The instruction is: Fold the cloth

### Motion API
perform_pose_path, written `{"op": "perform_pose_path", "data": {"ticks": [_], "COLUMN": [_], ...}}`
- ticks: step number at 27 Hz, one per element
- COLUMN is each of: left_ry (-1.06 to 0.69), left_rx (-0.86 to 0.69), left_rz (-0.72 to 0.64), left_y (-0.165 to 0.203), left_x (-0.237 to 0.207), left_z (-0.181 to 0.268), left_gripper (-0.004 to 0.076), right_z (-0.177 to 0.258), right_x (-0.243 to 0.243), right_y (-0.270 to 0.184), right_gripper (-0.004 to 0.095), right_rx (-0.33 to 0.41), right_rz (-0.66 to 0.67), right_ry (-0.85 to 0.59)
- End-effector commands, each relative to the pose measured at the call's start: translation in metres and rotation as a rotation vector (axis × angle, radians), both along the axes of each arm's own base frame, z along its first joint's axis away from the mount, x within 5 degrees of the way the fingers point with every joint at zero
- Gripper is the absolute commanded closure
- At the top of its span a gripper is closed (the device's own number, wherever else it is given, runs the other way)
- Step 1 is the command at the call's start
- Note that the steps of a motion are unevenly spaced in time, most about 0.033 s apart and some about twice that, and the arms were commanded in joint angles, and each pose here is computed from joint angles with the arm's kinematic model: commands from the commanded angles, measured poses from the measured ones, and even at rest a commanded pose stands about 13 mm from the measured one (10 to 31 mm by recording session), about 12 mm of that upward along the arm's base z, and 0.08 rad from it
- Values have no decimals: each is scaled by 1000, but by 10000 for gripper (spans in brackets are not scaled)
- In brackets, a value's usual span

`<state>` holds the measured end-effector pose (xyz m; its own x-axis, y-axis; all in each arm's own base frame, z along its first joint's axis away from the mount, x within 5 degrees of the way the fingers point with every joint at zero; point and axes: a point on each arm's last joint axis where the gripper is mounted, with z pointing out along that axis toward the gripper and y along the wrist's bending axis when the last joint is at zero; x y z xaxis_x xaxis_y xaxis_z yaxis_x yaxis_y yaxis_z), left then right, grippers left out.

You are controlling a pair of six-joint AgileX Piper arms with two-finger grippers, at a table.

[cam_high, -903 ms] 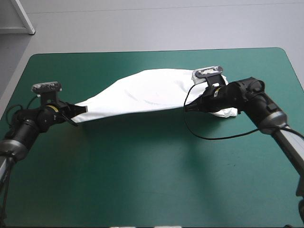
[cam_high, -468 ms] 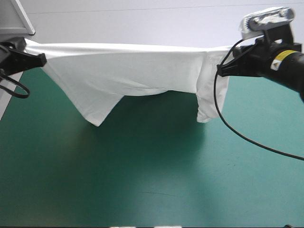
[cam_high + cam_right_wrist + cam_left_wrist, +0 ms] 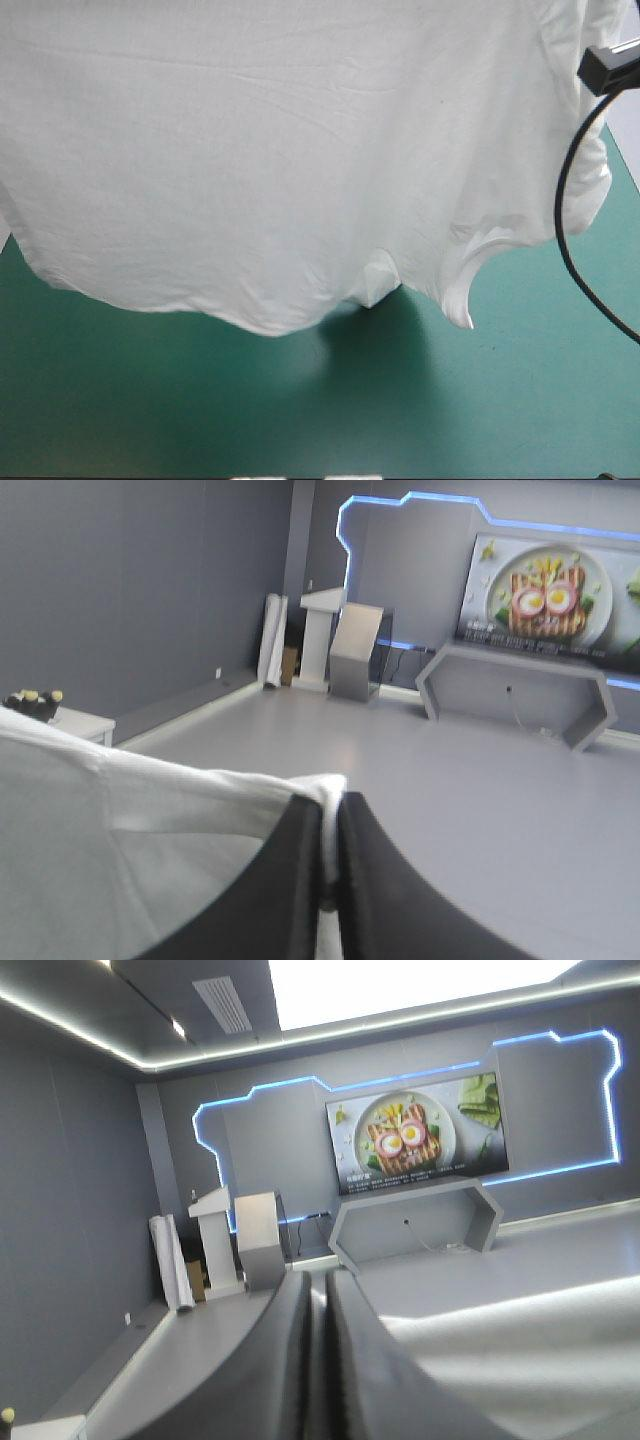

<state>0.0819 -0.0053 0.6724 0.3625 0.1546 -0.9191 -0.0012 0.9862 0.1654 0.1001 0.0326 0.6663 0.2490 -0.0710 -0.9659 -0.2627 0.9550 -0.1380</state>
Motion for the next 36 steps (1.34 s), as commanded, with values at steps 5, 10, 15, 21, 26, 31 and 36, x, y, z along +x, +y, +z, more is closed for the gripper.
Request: {"op": "perform_pose_path", "data": {"ticks": [5, 10, 15, 21, 26, 31, 36], "left_ry": [-174, -51, 145, 384, 527, 701, 778], "left_rx": [31, 43, 50, 35, 34, 6, 0], "left_rz": [86, 87, 73, 30, 32, 14, 20], "left_y": [6, 5, 3, -1, -2, -4, -5], "left_x": [-15, 14, 80, 169, 238, 310, 371], "left_z": [18, 5, -27, -88, -150, -231, -306], "left_gripper": [734, 734, 734, 734, 734, 734, 734], "right_z": [24, 18, -6, -56, -112, -209, -278], "right_x": [-34, -1, 68, 172, 255, 344, 396], "right_y": [-22, -8, 19, 61, 91, 106, 94], "right_gripper": [922, 922, 922, 922, 922, 922, 922], "right_rx": [12, -17, -80, -160, -164, -154, -151], "right_rz": [-115, -107, -101, -97, -96, -133, -185], "right_ry": [-236, -162, 16, 212, 322, 545, 656]}}
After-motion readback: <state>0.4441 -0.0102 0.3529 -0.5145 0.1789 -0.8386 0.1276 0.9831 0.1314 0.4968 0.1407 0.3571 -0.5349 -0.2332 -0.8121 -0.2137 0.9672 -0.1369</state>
